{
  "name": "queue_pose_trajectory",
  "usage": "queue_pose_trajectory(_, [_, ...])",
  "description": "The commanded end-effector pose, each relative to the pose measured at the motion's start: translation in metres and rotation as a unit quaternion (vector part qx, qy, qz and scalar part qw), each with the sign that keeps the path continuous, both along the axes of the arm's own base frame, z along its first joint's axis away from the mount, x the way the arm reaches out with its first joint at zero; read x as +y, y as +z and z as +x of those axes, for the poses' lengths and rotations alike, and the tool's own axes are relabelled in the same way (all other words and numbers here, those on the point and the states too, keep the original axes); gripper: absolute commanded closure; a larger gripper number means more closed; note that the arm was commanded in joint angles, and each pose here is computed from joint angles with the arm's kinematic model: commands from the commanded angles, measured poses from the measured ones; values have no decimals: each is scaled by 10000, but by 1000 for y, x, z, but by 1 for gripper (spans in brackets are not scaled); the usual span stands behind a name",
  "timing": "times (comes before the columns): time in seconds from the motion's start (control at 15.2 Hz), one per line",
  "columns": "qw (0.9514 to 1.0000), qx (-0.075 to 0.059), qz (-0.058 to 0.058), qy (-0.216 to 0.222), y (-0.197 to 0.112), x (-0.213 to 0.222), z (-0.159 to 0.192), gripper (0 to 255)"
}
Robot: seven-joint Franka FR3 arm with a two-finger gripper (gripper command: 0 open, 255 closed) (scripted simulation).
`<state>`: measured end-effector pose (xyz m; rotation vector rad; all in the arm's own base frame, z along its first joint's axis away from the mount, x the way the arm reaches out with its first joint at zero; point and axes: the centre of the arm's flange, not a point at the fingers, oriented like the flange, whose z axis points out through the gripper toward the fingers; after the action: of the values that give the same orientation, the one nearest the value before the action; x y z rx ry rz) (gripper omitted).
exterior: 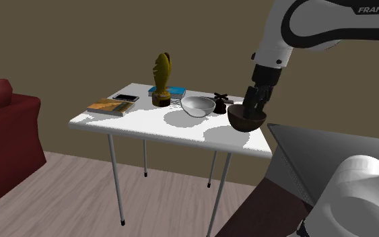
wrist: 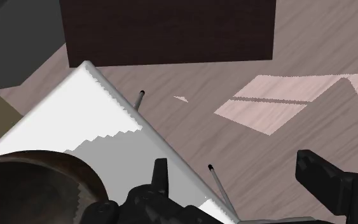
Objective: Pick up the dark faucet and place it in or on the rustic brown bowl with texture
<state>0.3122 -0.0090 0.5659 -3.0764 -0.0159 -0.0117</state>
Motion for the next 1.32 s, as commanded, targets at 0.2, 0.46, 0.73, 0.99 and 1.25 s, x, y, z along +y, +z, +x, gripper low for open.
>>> queue_pose_trajectory(0.2, [10000,-16,-35,-71,-8,-25,28,0])
queue_pose_trajectory(0.46, [9998,-37,-82,-166,-18,-58,66,0])
queue_pose_trajectory(0.73, [9996,-58,-128,-261,-27,-93,102,0])
queue_pose_trajectory(0.99, [9992,-79,-175,-356,-36,-128,138,0])
queue_pose_trajectory(1.25, [9987,-100,-221,-451,-45,-164,174,0])
